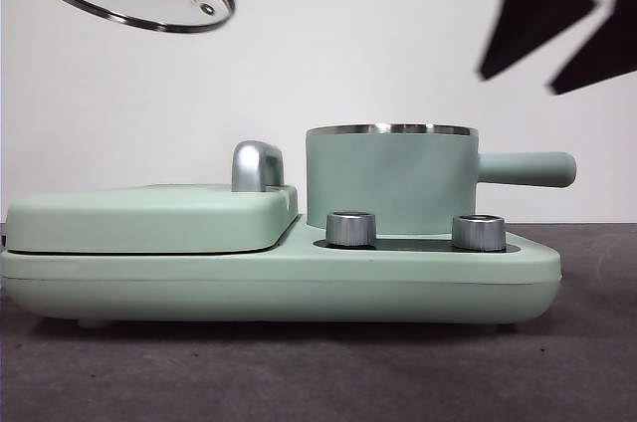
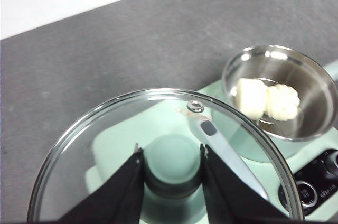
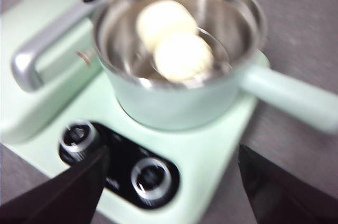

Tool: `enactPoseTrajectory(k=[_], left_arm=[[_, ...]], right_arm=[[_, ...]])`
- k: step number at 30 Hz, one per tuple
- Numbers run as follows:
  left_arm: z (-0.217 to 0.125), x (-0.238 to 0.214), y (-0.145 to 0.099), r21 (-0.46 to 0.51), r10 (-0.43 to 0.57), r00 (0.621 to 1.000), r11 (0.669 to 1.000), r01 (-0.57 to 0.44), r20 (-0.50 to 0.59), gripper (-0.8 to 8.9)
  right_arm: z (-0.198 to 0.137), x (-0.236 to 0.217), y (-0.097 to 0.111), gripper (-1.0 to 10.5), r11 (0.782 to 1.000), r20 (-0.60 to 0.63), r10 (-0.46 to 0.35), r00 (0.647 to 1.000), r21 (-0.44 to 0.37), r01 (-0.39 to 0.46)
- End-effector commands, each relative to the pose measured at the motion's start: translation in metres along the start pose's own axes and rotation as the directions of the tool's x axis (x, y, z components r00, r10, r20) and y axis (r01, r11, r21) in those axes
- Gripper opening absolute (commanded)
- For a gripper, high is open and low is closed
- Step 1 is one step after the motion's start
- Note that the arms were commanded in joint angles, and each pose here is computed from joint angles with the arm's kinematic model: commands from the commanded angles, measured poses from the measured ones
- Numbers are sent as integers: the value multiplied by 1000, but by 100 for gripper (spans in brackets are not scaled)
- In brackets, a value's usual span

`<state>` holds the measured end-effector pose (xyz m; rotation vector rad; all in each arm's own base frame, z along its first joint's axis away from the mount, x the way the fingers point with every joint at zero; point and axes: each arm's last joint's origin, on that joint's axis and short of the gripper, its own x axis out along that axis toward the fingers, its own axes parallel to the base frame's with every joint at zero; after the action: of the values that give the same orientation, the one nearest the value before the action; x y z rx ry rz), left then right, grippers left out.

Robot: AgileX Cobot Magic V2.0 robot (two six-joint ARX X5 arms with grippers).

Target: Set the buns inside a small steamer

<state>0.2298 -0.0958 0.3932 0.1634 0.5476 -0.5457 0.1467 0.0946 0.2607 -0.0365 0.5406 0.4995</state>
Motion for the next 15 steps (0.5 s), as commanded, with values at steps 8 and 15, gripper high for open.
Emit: enactPoseTrajectory(k=[8, 15], left_arm=[[11, 59, -41, 71, -146, 989, 987, 145, 5, 10], [17, 102, -80, 120, -245, 965, 965, 234, 90, 10]], right_arm=[[-15, -50, -5, 387, 996, 22, -92, 996, 15, 92], [-19, -60, -6, 387, 996, 37, -90, 995, 21, 89]])
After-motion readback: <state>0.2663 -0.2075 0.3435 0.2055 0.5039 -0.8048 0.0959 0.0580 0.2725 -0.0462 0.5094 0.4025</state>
